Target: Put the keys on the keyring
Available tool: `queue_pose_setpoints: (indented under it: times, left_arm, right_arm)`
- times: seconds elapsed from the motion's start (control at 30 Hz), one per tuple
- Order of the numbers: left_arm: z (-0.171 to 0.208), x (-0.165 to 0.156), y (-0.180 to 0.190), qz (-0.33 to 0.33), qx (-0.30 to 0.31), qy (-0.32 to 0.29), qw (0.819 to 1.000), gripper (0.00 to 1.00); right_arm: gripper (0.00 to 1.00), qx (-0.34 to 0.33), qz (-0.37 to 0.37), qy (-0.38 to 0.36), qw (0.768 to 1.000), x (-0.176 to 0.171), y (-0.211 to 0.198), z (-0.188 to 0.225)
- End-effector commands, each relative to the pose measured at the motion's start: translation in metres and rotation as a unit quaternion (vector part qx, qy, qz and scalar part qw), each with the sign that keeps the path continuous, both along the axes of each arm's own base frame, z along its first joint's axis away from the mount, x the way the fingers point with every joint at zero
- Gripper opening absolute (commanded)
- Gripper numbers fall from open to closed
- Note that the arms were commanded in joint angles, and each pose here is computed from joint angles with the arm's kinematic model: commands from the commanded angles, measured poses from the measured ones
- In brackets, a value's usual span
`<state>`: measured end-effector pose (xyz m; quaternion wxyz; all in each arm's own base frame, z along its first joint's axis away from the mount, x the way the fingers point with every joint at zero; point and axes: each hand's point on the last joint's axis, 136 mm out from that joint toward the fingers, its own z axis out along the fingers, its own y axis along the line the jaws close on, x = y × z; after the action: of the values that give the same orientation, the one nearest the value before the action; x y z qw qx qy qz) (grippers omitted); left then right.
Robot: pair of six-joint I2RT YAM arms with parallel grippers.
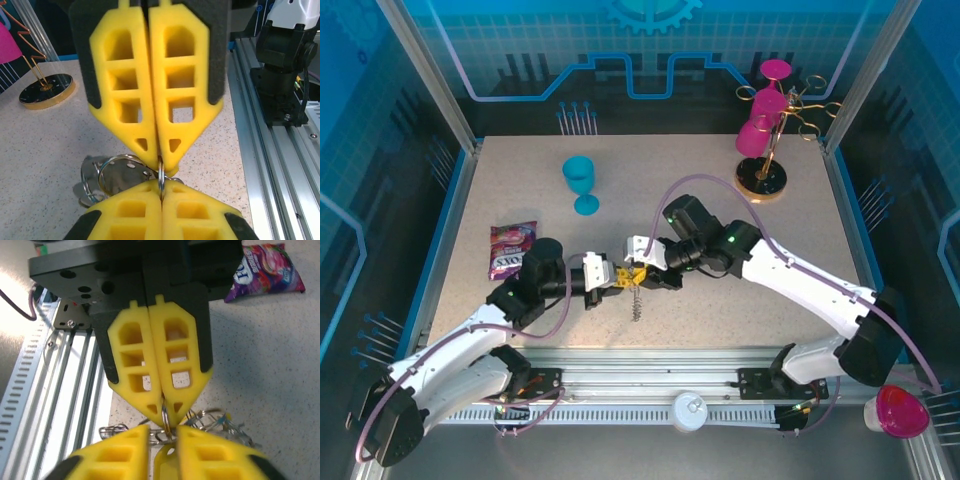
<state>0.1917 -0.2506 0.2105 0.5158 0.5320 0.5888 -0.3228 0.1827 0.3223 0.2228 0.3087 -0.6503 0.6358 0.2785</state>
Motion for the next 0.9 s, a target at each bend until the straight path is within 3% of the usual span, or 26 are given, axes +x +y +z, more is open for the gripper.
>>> queue_pose_setpoints:
  times: [0.0,0.2,0.53,0.87]
  left_arm:
    - [0.02,-0.004,-0.002,-0.014,-0.023,-0.032,0.999,0.0]
    - [0.025,-0.002,-0.001,-0.005,-0.036,-0.047,0.998,0.0]
    - [0.027,-0.001,-0.001,0.0,-0.048,-0.046,0.998,0.0]
    - [0.029,-0.001,-0.002,-0.001,-0.052,-0.044,0.998,0.0]
  right_arm:
    - [0.35,0.041,-0.042,-0.038,0.998,0.005,-0.008,0.012]
    - [0.41,0.086,-0.107,-0.069,0.988,0.012,-0.016,-0.008]
    - [0.48,0.111,-0.113,-0.063,0.985,0.012,0.004,-0.017]
    - [0.41,0.109,-0.124,-0.081,0.983,0.015,0.003,-0.02]
